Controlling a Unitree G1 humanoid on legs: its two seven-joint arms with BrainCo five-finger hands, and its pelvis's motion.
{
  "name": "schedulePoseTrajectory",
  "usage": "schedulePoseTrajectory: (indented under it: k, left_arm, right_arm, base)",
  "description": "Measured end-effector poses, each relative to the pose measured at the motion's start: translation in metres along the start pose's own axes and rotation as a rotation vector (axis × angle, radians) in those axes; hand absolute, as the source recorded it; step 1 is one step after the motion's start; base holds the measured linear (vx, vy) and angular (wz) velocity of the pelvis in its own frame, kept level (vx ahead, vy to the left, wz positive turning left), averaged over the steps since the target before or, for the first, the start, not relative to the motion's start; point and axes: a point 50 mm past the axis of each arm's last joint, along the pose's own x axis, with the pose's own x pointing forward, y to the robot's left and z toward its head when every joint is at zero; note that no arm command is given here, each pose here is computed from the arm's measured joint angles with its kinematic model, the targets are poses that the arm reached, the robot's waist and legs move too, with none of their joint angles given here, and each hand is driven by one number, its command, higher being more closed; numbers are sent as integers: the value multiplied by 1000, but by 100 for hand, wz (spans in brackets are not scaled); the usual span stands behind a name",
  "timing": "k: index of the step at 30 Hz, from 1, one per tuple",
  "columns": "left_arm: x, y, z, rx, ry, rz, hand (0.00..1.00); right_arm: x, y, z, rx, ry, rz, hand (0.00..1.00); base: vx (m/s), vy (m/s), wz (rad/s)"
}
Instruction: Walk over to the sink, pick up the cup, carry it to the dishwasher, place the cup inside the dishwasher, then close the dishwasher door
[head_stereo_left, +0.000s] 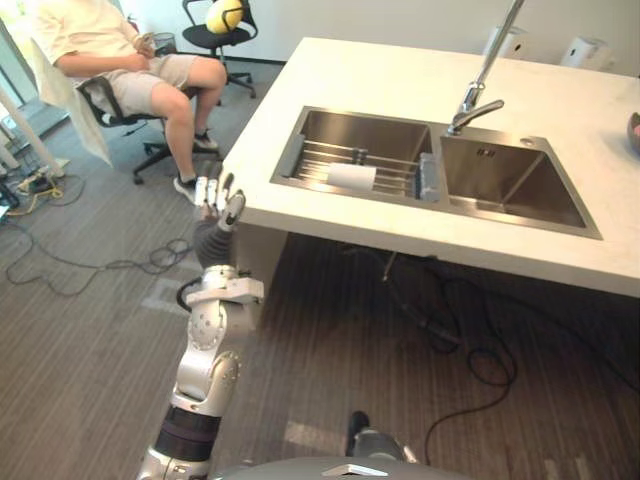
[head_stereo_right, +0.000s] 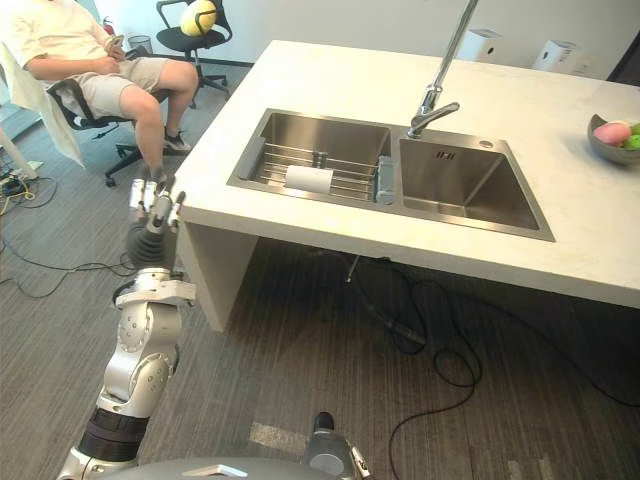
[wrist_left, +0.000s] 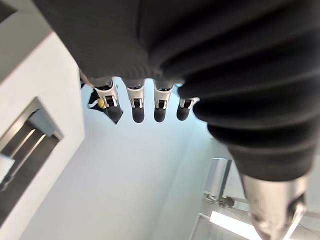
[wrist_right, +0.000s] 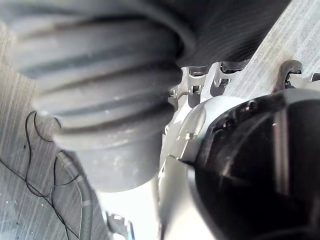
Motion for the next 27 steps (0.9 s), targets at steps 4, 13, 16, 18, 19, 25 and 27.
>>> schedulePoseTrajectory:
  k: [4,13,16,18,19,25,27]
  left_arm:
    - [5,8,0,-215,34,50,0]
    - [6,-9,43,-254,-111,-86,0]
    - [5,-8,44,-242,-103,-90,0]
    - [5,-4,46,-165,-107,-95,0]
    - [5,-2,48,-114,-118,-98,0]
    - [8,-1,59,20,-203,-111,0]
    - [8,-2,58,39,-200,-117,0]
  right_arm:
    - [-4,-11,2,-21,28,-38,0]
    - [-4,-4,40,-137,-30,-60,0]
    - [-6,-6,49,-93,-61,-62,0]
    - [-4,-6,40,-45,-63,-64,0]
    - [-3,-7,34,-15,-52,-71,0]
    - [-5,-18,23,148,-55,-109,0]
    - [-6,-22,24,193,-72,-119,0]
  base:
    - [288,-199,14]
    - [374,-73,-19]
    - [305,184,-47]
    - [292,210,-18]
    - [201,151,-30]
    - [132,137,-11]
    - [39,107,-19]
